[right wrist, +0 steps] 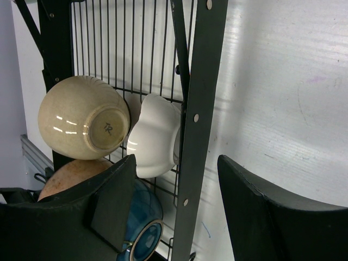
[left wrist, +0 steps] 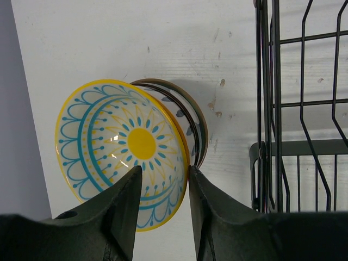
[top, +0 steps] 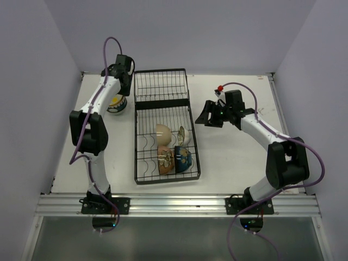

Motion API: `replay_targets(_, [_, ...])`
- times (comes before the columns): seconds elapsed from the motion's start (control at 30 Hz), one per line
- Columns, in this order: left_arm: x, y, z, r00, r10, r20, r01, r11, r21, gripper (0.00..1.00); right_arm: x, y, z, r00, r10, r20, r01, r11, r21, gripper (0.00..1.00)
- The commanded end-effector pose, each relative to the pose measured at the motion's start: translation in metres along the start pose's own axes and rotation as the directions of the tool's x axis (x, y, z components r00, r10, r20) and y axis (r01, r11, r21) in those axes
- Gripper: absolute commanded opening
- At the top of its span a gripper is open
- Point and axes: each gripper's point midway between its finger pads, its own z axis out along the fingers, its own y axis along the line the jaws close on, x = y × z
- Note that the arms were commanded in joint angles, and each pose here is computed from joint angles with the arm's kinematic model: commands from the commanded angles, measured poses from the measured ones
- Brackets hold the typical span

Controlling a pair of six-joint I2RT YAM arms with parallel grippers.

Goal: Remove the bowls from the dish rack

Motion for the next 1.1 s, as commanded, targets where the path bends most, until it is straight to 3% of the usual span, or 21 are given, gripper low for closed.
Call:
replay_targets(0.0, [-0.021,0.008,-0.028,0.996,-0.028,0.085,0.028,1.000,0.007,0.43,-0.007,0.002,-0.002,1.000,-0.017,0.026,0.017,1.000,-0.004,0.66])
replay_targets(1.07, [0.007,-0.019,-0.001,0.999,-0.012,0.039,0.010,0.997,0.072,0.32,-0.005,0.001,0.001,1.000,-0.013,0.016,0.013,1.000,-0.006,0.66])
